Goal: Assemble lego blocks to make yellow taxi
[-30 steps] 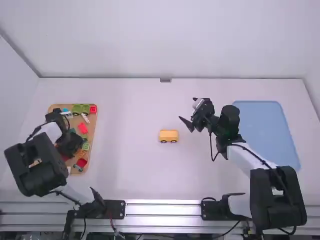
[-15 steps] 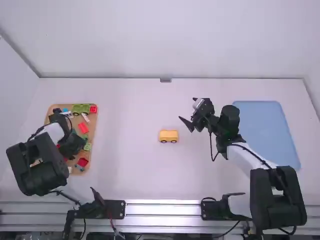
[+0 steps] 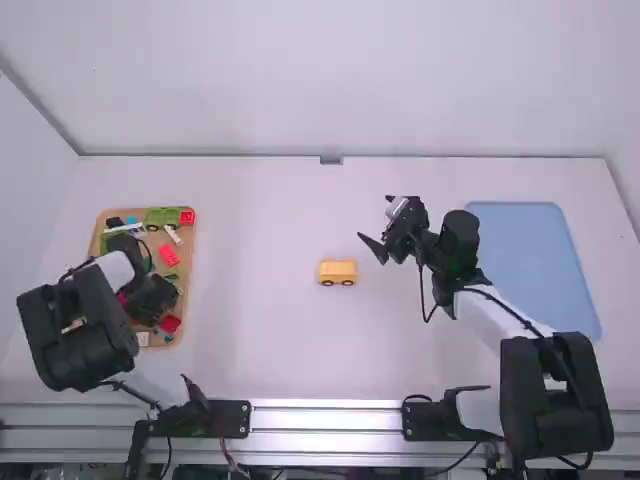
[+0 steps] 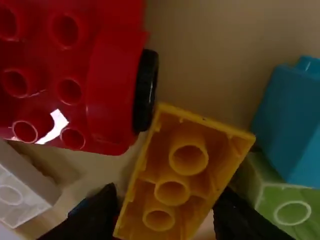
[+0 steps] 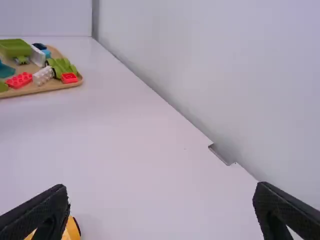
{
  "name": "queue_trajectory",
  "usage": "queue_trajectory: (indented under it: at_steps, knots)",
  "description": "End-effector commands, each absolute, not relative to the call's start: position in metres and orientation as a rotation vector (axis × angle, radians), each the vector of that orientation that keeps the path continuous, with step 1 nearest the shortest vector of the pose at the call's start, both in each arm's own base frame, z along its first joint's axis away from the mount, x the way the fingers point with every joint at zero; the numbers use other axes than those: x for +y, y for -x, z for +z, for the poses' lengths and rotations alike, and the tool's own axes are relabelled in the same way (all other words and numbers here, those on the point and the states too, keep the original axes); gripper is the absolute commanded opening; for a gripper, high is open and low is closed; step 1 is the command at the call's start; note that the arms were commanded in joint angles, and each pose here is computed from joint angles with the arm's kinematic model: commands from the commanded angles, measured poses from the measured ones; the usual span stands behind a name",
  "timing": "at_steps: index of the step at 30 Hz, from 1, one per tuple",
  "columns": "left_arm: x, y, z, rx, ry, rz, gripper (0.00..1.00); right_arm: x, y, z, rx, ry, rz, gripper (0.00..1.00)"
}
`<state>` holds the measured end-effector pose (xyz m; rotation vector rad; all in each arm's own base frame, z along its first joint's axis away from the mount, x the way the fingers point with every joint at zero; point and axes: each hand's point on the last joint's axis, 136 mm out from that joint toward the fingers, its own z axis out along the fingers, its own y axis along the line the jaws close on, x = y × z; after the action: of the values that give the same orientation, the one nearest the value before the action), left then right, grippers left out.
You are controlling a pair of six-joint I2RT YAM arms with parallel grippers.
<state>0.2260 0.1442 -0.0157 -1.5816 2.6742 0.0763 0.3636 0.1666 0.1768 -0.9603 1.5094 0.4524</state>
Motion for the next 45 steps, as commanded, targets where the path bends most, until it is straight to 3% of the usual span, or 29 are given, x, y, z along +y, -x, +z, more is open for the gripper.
queue_trajectory:
  at_steps: [1, 11, 16, 24, 34, 41, 45]
  knots:
    - [0.142, -0.223, -0.019, 2.705, 1.55, 0.087, 0.47, 0.169, -0.359, 0.181, 1.493, 0.966, 0.466, 0.98]
    - [0.144, -0.223, -0.019, 2.725, 1.501, 0.108, 0.44, 0.169, -0.359, 0.18, 1.497, 0.966, 0.467, 0.98]
    - [0.144, -0.222, -0.019, 2.727, 1.502, 0.108, 0.32, 0.169, -0.359, 0.18, 1.497, 0.966, 0.468, 0.98]
    - [0.15, -0.231, -0.014, 2.711, 1.455, 0.113, 0.27, 0.172, -0.355, 0.181, 1.485, 0.981, 0.491, 0.98]
    - [0.159, -0.253, 0.059, 2.585, 1.354, 0.099, 0.18, 0.175, -0.361, 0.197, 1.534, 0.879, 0.609, 0.98]
    - [0.089, -0.303, 0.146, 2.464, 0.68, -0.276, 0.21, 0.186, -0.378, 0.205, 1.641, 0.851, 0.717, 0.98]
    - [0.026, -0.325, 0.18, 2.381, 0.257, -0.463, 0.26, 0.216, -0.362, 0.215, 1.497, 1.027, 0.904, 0.98]
